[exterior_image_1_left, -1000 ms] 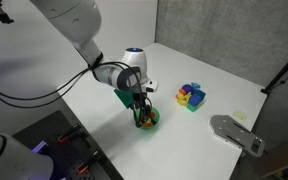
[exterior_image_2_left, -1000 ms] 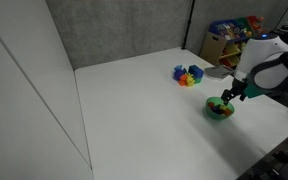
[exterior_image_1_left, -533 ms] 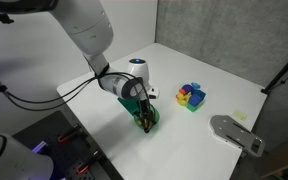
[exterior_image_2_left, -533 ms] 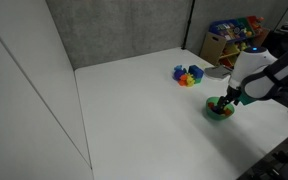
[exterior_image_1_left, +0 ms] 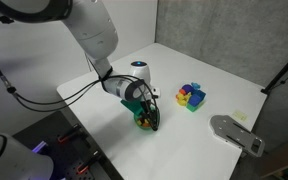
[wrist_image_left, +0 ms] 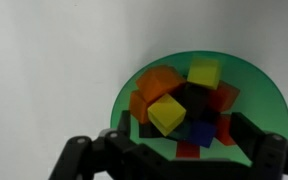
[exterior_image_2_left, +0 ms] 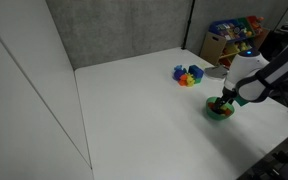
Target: Remove one yellow block from the green bowl and put it on the table
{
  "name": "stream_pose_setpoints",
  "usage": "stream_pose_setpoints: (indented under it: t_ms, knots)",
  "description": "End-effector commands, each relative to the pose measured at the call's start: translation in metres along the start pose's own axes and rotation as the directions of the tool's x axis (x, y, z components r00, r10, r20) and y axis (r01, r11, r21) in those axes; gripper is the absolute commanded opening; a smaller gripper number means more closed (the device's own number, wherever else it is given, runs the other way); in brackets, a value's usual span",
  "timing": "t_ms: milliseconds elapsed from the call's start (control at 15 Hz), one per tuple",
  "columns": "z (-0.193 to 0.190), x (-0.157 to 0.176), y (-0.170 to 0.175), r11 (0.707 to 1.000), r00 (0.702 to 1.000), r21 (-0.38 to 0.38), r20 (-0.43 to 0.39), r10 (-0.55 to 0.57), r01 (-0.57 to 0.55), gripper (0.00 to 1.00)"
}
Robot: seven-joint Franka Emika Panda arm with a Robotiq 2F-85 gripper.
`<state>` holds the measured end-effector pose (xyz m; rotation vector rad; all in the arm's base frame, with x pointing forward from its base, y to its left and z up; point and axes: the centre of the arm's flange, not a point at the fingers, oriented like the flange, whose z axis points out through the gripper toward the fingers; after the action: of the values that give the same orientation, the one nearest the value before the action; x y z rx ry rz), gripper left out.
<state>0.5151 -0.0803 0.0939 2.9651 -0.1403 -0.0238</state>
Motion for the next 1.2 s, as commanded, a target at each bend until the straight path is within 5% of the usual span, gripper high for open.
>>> stream_pose_setpoints:
  t_ms: [0, 67, 133, 667, 1133]
  knots:
    - [0.009, 0.007, 0.002, 1.0, 1.0, 0.001, -0.008, -0.03, 0.03, 1.0]
    - [0.01, 0.007, 0.001, 0.999, 0.999, -0.001, -0.007, -0.035, 0.035, 0.75]
    - [0.01, 0.008, 0.001, 0.999, 0.999, -0.003, -0.007, -0.037, 0.037, 0.74]
    - [-0.004, 0.012, -0.006, 0.999, 0.998, -0.007, -0.028, -0.047, 0.047, 0.08]
    - [-0.047, 0.022, -0.028, 0.997, 0.995, -0.001, -0.077, -0.071, 0.071, 0.1]
